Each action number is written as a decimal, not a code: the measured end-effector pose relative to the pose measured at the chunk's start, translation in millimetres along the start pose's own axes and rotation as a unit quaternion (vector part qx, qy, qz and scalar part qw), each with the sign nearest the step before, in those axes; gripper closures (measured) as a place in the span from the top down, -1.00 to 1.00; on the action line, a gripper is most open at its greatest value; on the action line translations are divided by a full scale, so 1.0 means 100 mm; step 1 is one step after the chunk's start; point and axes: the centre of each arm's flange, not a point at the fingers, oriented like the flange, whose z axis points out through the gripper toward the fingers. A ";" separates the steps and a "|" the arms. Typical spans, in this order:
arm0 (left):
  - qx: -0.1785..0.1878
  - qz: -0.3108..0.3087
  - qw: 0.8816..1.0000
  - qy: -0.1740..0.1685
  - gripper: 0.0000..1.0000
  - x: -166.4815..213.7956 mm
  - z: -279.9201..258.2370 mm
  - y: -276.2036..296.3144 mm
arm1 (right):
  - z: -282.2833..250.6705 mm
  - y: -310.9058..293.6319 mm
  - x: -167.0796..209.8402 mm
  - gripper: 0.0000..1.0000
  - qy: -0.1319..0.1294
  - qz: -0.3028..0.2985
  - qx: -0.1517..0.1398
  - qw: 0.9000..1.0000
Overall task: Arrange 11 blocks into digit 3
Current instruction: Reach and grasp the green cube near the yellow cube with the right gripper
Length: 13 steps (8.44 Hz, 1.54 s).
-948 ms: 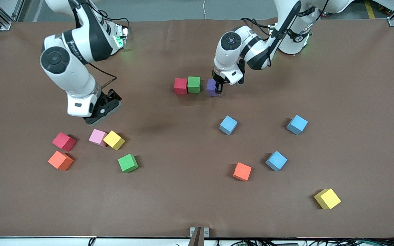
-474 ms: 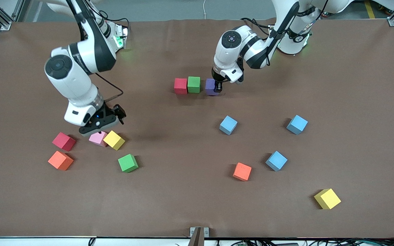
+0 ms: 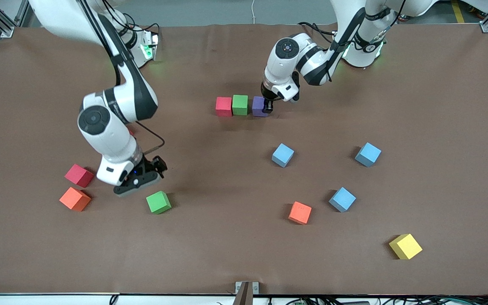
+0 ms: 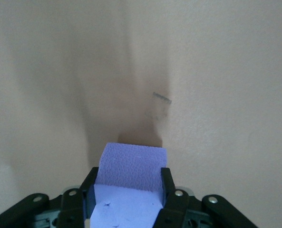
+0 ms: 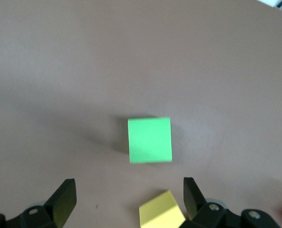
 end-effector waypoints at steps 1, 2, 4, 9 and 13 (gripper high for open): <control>0.001 0.002 1.000 -0.001 0.11 -0.02 0.00 -0.03 | 0.06 0.01 0.11 0.99 0.005 -0.001 -0.002 1.000; 0.000 0.003 1.000 -0.003 0.11 -0.03 0.00 -0.04 | 0.12 0.02 0.18 0.99 0.008 -0.003 -0.005 1.000; -0.003 0.002 1.000 -0.008 0.11 -0.04 0.02 -0.03 | 0.35 0.09 0.23 0.99 0.016 -0.004 -0.013 1.000; -0.004 -0.001 1.000 -0.018 0.11 -0.10 0.09 0.02 | 0.80 0.25 0.15 0.99 0.000 0.005 -0.014 1.000; -0.004 -0.001 1.000 -0.019 0.11 -0.11 0.09 0.03 | 0.97 0.16 0.10 0.99 -0.019 -0.009 -0.010 1.000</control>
